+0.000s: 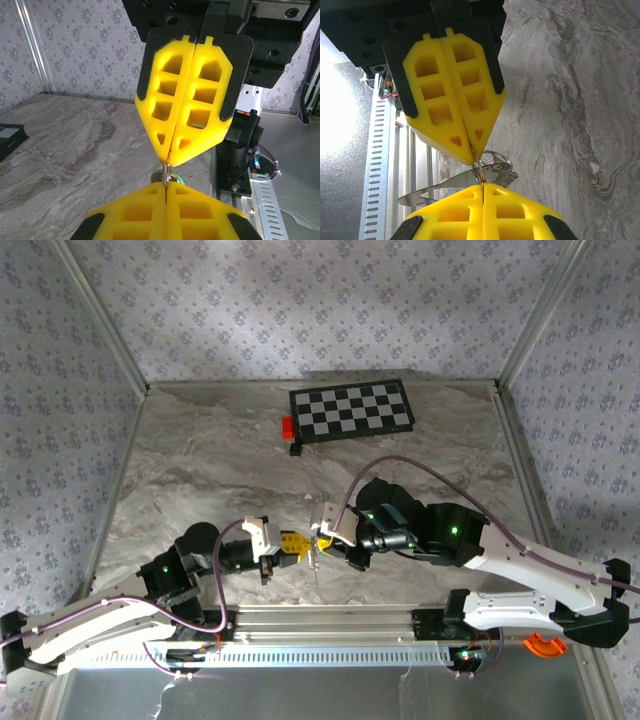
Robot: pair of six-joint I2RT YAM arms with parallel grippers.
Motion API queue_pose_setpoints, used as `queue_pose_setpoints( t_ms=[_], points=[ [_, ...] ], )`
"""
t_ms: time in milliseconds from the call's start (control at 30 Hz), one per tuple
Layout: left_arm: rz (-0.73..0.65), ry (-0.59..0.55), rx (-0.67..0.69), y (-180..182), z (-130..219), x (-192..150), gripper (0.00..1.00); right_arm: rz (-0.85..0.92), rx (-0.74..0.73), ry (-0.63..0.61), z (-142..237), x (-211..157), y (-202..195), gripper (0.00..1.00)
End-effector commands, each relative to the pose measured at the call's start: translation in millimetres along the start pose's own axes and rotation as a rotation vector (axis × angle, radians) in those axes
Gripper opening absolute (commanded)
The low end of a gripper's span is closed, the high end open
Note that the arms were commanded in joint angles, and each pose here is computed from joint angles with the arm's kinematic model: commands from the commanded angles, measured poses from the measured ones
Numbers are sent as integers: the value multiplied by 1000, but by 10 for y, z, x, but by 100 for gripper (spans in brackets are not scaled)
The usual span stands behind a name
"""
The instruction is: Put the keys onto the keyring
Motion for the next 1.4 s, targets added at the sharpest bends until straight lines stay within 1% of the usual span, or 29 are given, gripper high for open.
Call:
queue_pose_setpoints(
  t_ms=[0, 700, 1367],
  points=[
    [-11, -60, -1, -4, 26, 156, 0, -5, 31, -35, -18, 78, 53, 0],
    [-16, -54, 0, -2, 29, 163, 0, 2, 56, -46, -37, 111, 93, 0],
    [-4, -73, 5, 2, 55, 213, 0, 40, 57, 0, -129, 7, 148, 0]
  ],
)
Point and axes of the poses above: each hand's point on the last joint's axis, 136 mm out from that joint toward the fingers, its own z axis back along the fingers, its own y axis along the line the jaws close on, x = y × z, the point moved 3 cm from there along z, back along the fingers, and after that the axes turned 9 degrees about -z, right-handed, at the moved point
